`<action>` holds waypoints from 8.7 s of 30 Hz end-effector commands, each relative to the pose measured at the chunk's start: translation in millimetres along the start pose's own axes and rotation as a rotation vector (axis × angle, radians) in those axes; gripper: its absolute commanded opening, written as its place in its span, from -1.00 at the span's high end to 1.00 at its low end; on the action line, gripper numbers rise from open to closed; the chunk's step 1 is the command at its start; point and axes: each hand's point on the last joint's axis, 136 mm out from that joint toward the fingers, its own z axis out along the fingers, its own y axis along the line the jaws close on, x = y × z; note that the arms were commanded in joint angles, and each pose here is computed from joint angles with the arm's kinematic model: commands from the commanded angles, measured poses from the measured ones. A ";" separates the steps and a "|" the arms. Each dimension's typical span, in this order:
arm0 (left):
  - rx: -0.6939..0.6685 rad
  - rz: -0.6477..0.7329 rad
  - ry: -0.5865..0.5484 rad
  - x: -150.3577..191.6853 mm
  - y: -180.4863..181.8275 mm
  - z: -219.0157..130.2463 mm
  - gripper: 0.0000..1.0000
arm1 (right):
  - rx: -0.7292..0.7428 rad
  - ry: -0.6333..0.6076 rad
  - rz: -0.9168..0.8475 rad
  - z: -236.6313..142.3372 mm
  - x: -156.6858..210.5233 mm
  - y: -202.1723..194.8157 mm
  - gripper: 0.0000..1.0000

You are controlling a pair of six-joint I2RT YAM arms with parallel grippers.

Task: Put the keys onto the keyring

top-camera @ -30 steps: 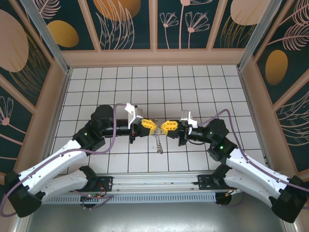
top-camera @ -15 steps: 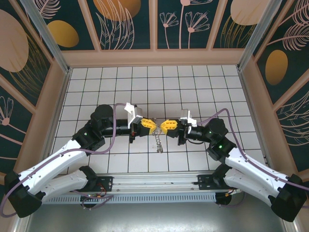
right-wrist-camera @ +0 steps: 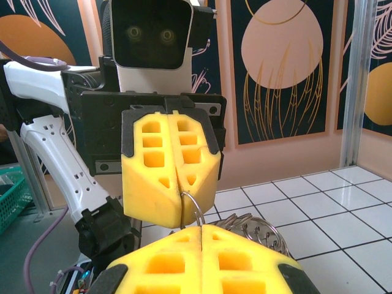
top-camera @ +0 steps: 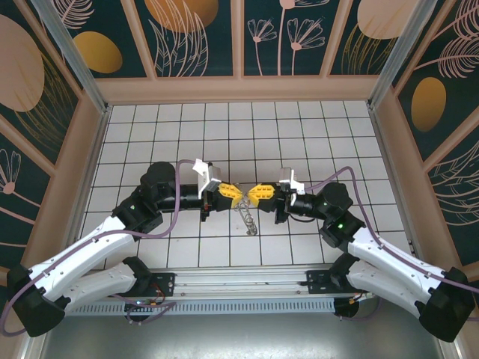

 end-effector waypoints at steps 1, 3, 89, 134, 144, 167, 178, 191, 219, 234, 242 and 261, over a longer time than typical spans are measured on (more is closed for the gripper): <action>0.051 0.039 -0.017 -6.8 -10.1 0.6 1.00 | -0.045 -0.079 -0.052 1.6 -26.9 9.4 1.00; 0.049 0.039 -0.016 -6.3 -9.3 0.7 1.00 | -0.047 -0.074 -0.049 2.4 -25.3 8.8 1.00; 0.062 0.028 0.011 -8.7 -7.7 6.3 1.00 | -0.144 0.022 -0.216 2.6 -4.8 31.4 1.00; 0.075 0.045 -0.106 -49.2 -15.6 1.1 1.00 | -0.064 0.004 -0.246 -19.6 -3.1 33.1 0.47; 0.037 0.108 -0.115 -37.9 -11.7 -2.6 1.00 | 0.107 -0.061 -0.116 -25.1 -50.2 2.1 0.35; 0.051 0.163 -0.084 -23.9 -15.6 -4.9 1.00 | -0.100 0.042 -0.027 -3.9 -31.3 22.5 0.37; 0.059 0.150 -0.073 -25.7 -16.4 -4.1 1.00 | -0.125 0.074 -0.025 3.6 -22.5 19.5 0.46; 0.062 0.141 -0.065 -23.4 -15.3 -2.3 1.00 | -0.156 0.106 -0.009 10.2 -15.8 18.6 0.72; -0.019 0.099 0.244 32.2 13.4 7.3 1.00 | -0.098 0.587 -0.164 27.9 5.9 1.1 1.00; 0.107 0.123 -0.181 -46.6 -28.5 -10.2 1.00 | -0.104 0.273 -0.122 20.2 -24.3 24.9 0.75; 0.115 0.094 -0.123 -33.9 -23.9 -2.3 1.00 | -0.102 0.247 -0.119 21.6 -24.7 23.5 1.00; -0.009 0.116 0.332 38.7 17.4 10.2 1.00 | 0.035 0.648 -0.223 17.0 15.7 -19.8 1.00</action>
